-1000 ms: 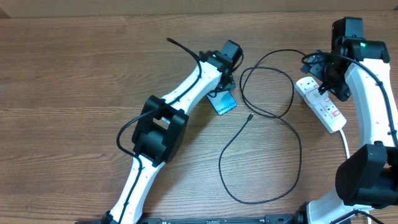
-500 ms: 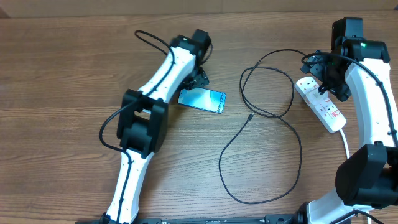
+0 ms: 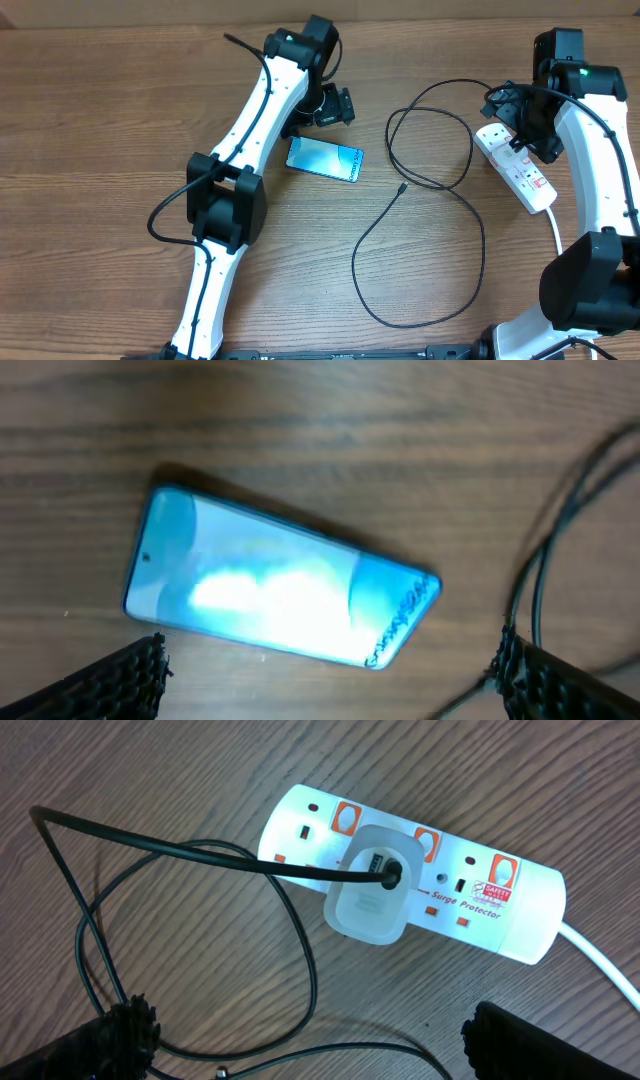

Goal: Plug charger to phone and switch on socket
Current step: 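Lower the left gripper onto the phone and close on it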

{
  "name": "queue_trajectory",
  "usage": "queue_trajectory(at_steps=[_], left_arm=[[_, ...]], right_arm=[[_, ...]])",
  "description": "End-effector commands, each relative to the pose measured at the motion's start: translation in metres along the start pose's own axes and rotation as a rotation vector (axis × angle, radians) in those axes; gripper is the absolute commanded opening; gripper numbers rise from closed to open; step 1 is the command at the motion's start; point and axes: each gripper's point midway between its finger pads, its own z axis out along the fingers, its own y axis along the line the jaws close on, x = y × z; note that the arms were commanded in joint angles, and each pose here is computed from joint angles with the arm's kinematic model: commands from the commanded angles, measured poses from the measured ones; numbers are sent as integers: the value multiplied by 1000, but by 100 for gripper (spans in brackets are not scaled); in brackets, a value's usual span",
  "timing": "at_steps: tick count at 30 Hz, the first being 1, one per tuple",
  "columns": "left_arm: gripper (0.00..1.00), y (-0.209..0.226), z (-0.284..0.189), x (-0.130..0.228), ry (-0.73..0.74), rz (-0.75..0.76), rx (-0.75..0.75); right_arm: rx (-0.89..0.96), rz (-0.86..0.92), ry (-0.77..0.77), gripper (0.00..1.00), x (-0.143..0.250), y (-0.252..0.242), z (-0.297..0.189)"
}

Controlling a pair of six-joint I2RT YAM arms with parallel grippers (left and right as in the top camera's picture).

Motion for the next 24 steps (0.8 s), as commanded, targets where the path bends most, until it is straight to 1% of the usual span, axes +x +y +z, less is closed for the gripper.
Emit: queue_trajectory(at_steps=[1,4,7,9,12,18,21,24], left_arm=[[100,-9,-5,13,31,93,-3],[100,-7,-3,32,85,9,-43],[100,-8,0,46,100,-203,-97],[100,-9,3,48,64,-354,-136],[99,-8,8,45,-26,-539,-189],[99,-11,34,43,-49,-732,-181],[99,-9,44,46,-29,-782,-184],[99,-4,50,45,-49,-820,-199]], right_arm=[[-18,3,-22,100,-6,4,-7],[-18,3,-23,100,-6,5,-7],[-35,4,-17,100,-5,8,-7],[-66,4,-5,100,-4,13,-8],[-101,3,18,100,0,19,-8],[-101,2,23,100,1,19,-8],[-100,2,23,100,1,19,-8],[-100,2,23,100,1,19,-8]])
